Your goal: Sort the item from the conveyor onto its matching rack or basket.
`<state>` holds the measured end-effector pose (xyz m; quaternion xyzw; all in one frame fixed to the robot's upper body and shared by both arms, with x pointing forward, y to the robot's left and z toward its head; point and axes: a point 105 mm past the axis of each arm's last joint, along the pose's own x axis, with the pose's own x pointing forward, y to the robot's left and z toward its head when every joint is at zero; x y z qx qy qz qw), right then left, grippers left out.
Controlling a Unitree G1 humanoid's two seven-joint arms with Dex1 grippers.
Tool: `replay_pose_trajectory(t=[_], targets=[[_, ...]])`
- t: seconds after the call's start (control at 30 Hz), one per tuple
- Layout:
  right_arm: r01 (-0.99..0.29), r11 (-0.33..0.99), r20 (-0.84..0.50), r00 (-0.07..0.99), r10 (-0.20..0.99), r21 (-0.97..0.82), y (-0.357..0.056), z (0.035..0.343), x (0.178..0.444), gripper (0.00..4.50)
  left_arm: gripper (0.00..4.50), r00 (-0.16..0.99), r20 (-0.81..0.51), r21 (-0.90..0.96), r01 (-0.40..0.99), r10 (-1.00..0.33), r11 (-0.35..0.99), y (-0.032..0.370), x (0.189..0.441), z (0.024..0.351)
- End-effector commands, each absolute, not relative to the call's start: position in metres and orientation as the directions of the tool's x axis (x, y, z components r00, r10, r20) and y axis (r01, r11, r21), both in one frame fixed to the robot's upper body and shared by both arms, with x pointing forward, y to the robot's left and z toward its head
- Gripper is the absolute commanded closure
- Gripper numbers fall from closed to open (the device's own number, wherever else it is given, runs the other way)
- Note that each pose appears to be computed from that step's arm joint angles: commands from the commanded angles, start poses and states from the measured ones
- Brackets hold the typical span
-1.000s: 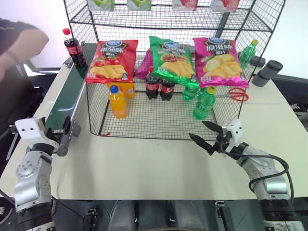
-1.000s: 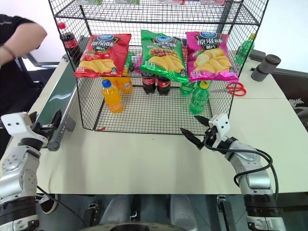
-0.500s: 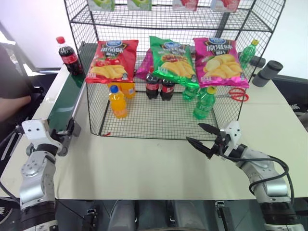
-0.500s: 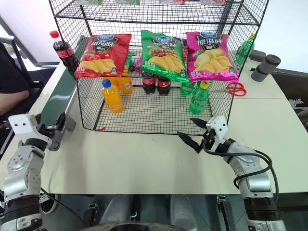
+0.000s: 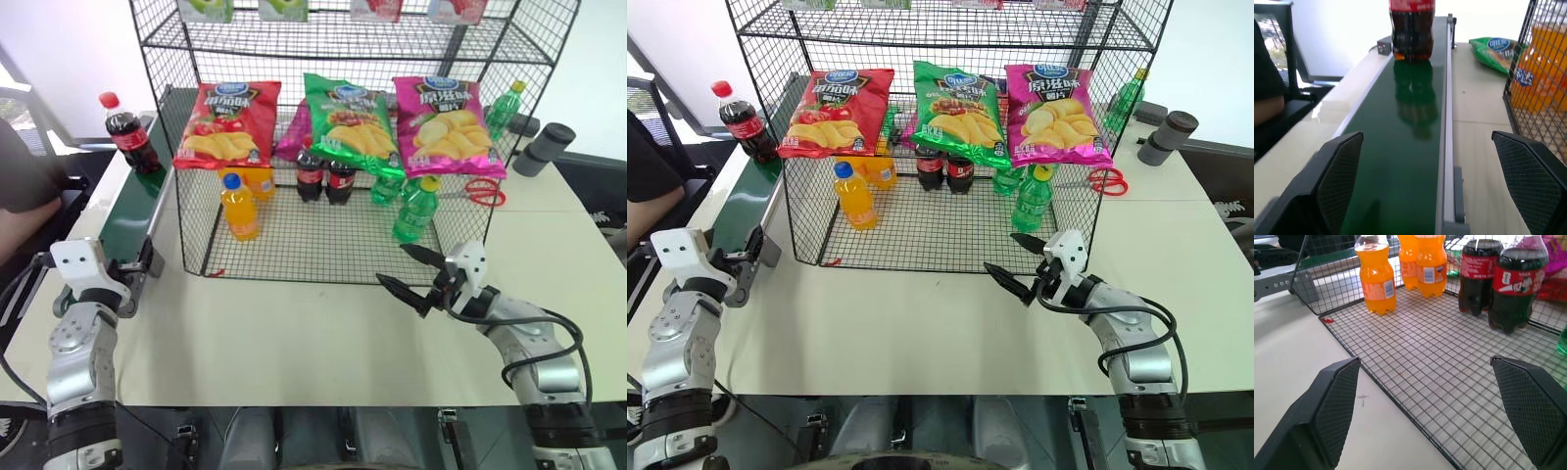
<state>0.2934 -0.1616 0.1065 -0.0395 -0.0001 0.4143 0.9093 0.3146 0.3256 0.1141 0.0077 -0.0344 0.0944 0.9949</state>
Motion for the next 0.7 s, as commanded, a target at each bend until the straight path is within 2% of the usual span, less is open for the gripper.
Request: replay_pose_trajectory(t=[0.03,0.33,0.7], targets=[[-0.790,0.600,0.014,0.603,0.798,-0.126,-0.148,0.123,0.287,0.08,0.00,0.971,0.109,0.038,-0.216,0.211,0.976,0.333,0.314,0.124],[-0.859,0.494,0.035,0.495,0.868,-0.136,-0.120,0.139,0.276,0.08,0.00,0.962,0.132,0.055,-0.247,0.239,0.967,0.342,0.313,0.127],[-0.870,0.477,0.026,0.478,0.878,-0.128,-0.116,0.130,0.277,0.08,0.00,0.948,0.159,0.068,-0.288,0.274,0.955,0.352,0.308,0.131]])
